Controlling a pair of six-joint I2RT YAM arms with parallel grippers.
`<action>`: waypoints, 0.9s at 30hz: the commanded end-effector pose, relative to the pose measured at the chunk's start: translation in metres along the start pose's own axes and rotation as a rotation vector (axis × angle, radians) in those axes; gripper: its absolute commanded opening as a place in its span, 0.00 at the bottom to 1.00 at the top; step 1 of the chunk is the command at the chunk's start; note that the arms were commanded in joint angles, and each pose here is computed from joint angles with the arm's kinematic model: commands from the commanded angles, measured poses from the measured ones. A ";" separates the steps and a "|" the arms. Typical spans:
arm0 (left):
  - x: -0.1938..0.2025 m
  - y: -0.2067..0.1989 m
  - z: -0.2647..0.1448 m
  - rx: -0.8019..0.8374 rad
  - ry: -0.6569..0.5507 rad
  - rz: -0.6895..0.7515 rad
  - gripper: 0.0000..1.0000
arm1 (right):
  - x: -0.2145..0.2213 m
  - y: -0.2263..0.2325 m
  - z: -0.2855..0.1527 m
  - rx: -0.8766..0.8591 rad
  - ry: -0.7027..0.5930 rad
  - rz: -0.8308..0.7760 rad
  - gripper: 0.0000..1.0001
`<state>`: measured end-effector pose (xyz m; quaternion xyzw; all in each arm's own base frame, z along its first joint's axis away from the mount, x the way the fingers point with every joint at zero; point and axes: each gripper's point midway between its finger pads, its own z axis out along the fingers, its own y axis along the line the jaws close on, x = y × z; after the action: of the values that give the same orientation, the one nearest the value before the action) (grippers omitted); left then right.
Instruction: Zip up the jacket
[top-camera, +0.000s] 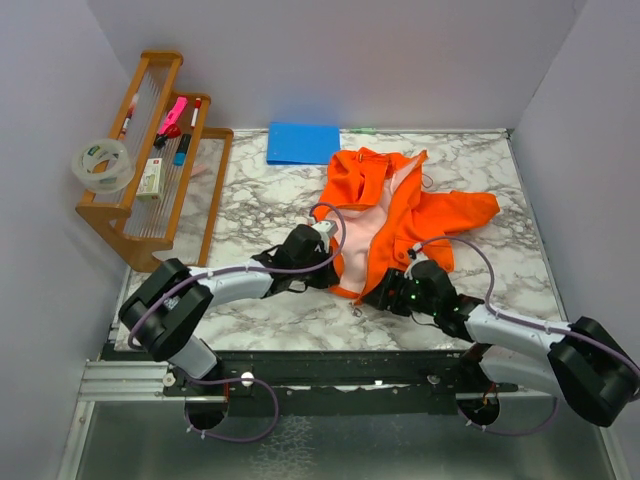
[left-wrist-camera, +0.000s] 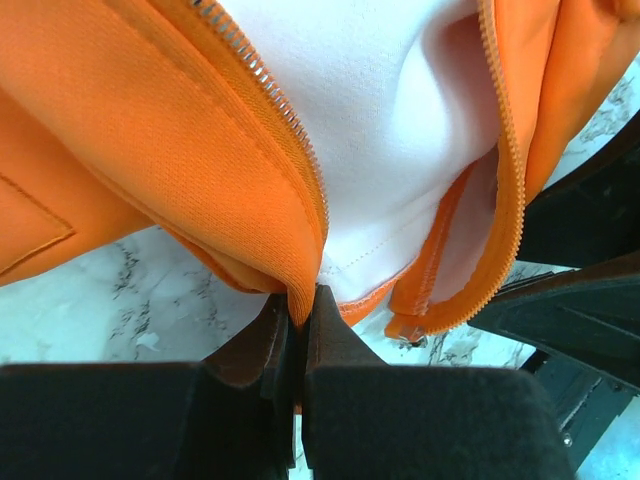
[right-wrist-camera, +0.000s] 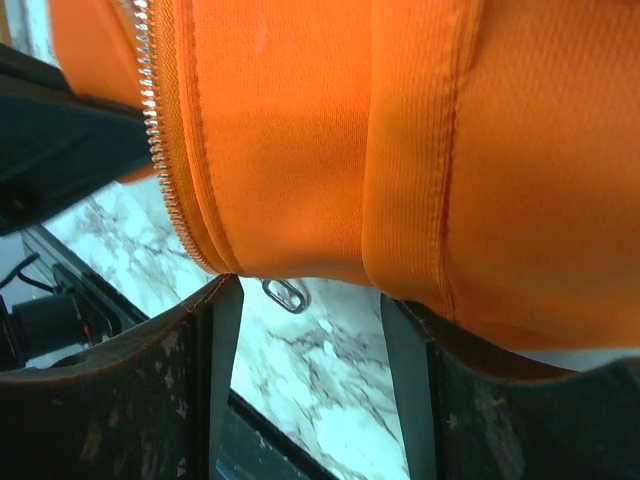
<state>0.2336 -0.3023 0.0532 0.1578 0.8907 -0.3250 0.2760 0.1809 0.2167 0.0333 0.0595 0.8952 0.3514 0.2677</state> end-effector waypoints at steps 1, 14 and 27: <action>0.009 0.000 0.013 -0.033 0.036 0.043 0.00 | -0.009 -0.017 0.012 0.057 -0.078 0.008 0.67; 0.032 -0.005 0.027 -0.030 0.090 0.071 0.00 | -0.034 -0.012 0.026 0.054 -0.172 -0.088 0.60; 0.034 -0.007 0.027 -0.052 0.080 0.074 0.00 | -0.047 -0.008 0.011 0.101 -0.184 -0.188 0.17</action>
<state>0.2156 -0.3281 0.0272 0.2014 0.8931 -0.3076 0.2592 0.2213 0.2166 0.0286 0.0232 0.8799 0.3130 0.3567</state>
